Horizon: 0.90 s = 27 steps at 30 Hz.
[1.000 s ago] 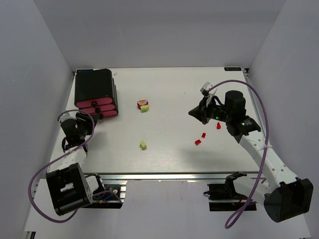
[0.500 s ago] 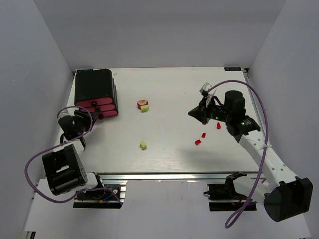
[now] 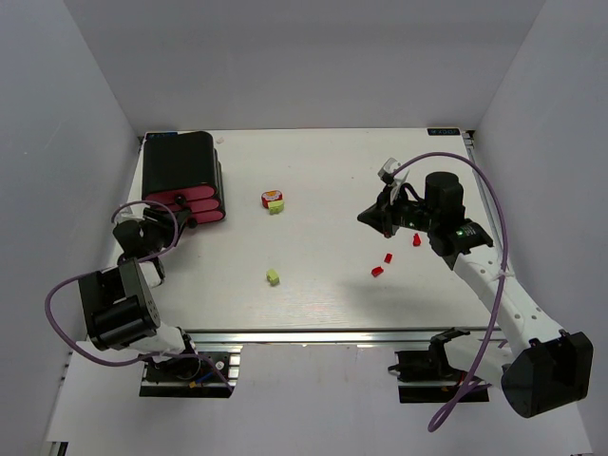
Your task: Sort the legos into containers by color
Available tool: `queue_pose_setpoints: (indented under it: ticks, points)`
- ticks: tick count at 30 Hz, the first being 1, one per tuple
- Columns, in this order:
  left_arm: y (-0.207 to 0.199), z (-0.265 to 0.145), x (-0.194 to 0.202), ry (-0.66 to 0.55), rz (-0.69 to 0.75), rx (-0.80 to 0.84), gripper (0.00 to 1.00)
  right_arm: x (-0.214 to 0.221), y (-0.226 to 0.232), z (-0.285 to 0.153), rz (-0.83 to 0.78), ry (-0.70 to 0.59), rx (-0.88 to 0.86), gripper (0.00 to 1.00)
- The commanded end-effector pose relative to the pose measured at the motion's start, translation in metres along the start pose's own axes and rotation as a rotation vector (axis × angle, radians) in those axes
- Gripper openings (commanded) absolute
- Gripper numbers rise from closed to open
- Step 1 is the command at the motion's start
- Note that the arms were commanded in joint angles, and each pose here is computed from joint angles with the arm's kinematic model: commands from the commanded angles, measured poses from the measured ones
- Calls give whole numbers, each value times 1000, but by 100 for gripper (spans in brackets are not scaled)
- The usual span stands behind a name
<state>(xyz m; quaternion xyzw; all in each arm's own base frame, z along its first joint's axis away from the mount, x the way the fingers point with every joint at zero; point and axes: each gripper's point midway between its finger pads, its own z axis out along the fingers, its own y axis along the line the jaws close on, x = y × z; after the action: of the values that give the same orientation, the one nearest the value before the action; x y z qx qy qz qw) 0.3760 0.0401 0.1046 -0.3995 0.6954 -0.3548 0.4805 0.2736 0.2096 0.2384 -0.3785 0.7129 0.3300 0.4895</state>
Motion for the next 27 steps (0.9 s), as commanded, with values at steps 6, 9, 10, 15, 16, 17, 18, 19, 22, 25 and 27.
queue_pose_setpoints:
  ticks: [6, 9, 10, 15, 16, 17, 18, 19, 22, 25, 27]
  points:
    - [-19, 10, -16, -32, 8, 89, 53, -4, 0, 0, -26, -10, -13, 0]
    - [-19, 13, -18, -34, 5, 94, 50, -3, -1, 1, -23, -8, -10, 0]
    - [-19, 14, -18, -36, 7, 97, 50, -2, -1, 1, -22, -4, -13, 0]
    - [-21, 19, -22, -36, 9, 100, 47, -1, -1, 2, -21, -1, -15, 0]
    - [-20, 19, -22, -34, 10, 100, 46, -1, -1, 3, -21, 0, -15, 0]
    - [-19, 20, -22, -33, 8, 98, 46, 0, -2, 3, -20, 2, -14, 0]
    - [-19, 21, -21, -30, 6, 98, 44, -1, -1, 3, -22, 1, -15, 0]
    - [-18, 21, -22, -31, 8, 97, 41, 0, 0, 3, -20, 3, -17, 0]
    - [-15, 21, -19, -23, 5, 96, 37, 0, -1, 3, -21, 2, -15, 0]
    - [-15, 19, -10, -6, 4, 103, 34, 0, -2, 3, -21, 3, -14, 0]
    - [-19, 14, -7, 1, 7, 119, 32, 0, -2, 3, -22, 4, -15, 0]
